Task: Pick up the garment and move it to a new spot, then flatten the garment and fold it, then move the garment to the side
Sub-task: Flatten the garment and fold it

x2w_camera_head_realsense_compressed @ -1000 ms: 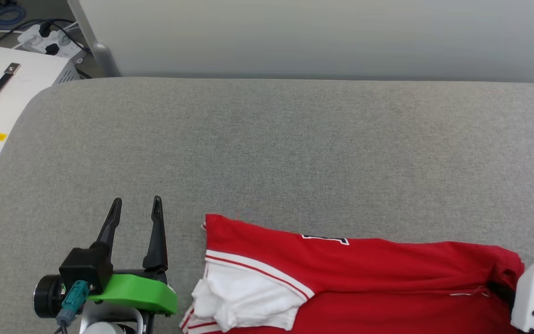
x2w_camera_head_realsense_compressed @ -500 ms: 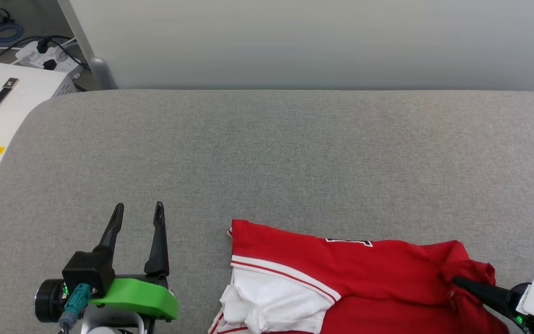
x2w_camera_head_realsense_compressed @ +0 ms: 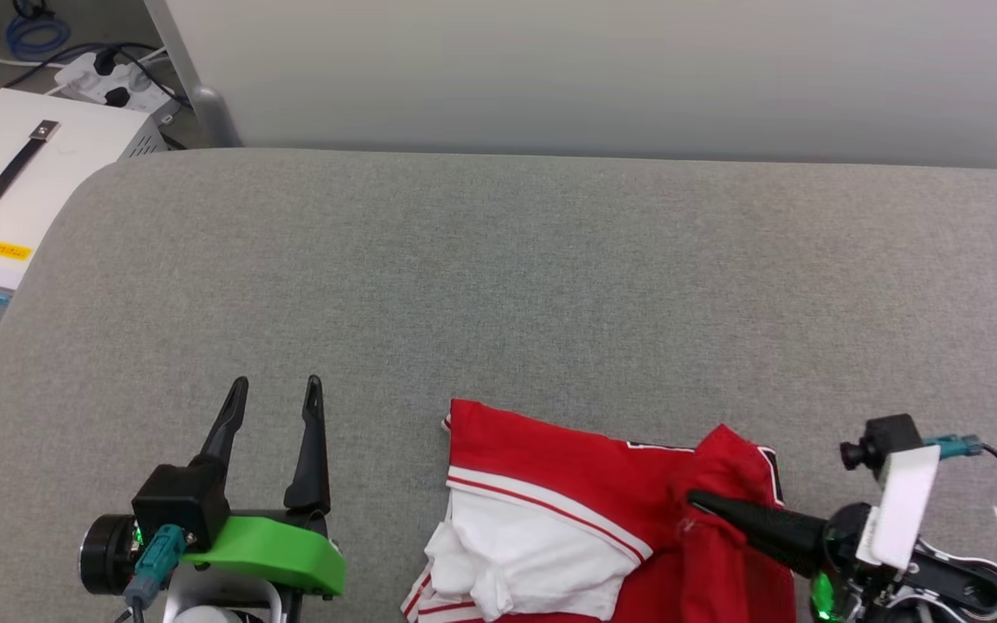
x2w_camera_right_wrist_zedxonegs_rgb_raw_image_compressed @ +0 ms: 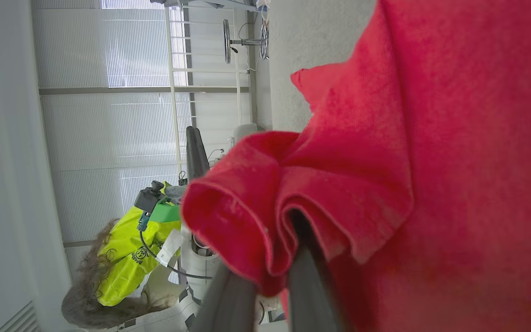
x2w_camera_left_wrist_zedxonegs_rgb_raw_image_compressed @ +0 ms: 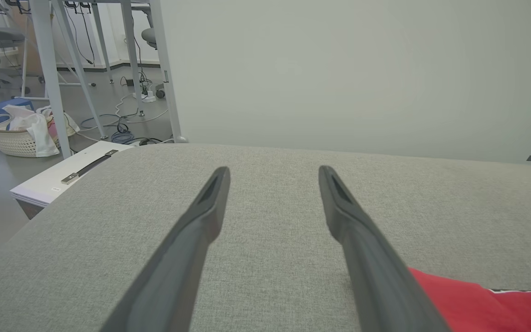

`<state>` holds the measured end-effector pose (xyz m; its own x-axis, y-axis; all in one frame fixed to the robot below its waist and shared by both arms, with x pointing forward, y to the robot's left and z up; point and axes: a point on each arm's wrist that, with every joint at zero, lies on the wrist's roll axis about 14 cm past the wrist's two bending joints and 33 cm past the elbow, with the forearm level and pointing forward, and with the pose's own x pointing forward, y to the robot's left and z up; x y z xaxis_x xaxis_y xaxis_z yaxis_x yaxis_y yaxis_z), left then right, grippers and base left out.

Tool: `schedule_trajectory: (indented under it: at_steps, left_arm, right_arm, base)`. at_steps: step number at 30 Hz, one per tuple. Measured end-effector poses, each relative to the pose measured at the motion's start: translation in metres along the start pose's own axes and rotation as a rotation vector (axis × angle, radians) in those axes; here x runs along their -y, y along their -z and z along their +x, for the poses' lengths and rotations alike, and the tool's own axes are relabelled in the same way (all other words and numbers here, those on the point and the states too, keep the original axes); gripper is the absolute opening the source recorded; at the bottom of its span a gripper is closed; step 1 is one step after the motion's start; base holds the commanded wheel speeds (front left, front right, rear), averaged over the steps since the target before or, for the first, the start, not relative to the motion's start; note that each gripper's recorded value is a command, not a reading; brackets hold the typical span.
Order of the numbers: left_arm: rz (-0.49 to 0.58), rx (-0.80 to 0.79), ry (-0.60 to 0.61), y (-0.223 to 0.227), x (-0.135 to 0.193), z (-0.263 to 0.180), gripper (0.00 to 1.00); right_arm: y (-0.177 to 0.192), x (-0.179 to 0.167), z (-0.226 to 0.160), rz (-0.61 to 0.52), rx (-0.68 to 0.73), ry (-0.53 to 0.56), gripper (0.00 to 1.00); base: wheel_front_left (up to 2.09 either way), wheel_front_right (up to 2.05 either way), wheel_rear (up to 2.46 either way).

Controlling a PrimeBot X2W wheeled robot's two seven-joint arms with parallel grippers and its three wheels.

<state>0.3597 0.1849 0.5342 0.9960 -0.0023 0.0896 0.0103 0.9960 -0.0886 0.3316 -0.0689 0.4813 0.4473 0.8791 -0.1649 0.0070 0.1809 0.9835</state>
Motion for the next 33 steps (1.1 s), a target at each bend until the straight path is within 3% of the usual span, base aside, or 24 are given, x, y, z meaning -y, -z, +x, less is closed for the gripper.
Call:
schedule_trajectory:
  at_steps: [12, 19, 21, 22, 27, 33]
  left_arm:
    - [-0.005, -0.016, -0.019, 0.011, -0.006, 0.019, 1.00]
    - [-0.007, -0.029, -0.014, 0.022, -0.005, 0.034, 1.00]
    - [-0.011, -0.043, -0.013, 0.028, -0.005, 0.036, 1.00]
    - [-0.012, -0.049, -0.014, 0.031, -0.005, 0.036, 1.00]
    - [-0.005, -0.059, -0.004, 0.036, -0.004, 0.038, 1.00]
    - [-0.005, -0.041, 0.007, 0.030, -0.001, 0.038, 1.00]
  right_arm:
    - [0.043, -0.023, 0.088, 0.016, -0.208, -0.107, 0.00]
    - [0.048, 0.001, 0.114, -0.014, -0.227, -0.018, 0.00]
    - [0.051, 0.011, 0.118, -0.011, -0.226, 0.013, 0.72]
    - [0.053, 0.015, 0.119, -0.004, -0.232, 0.021, 1.00]
    - [0.050, 0.014, 0.120, -0.029, -0.191, 0.028, 1.00]
    - [0.027, -0.009, 0.109, -0.194, -0.075, 0.012, 1.00]
  base:
    - [0.00, 0.00, 0.00]
    - [0.00, 0.00, 0.00]
    - [0.00, 0.00, 0.00]
    - [0.00, 0.00, 0.00]
    - [0.00, 0.00, 0.00]
    - [0.00, 0.00, 0.00]
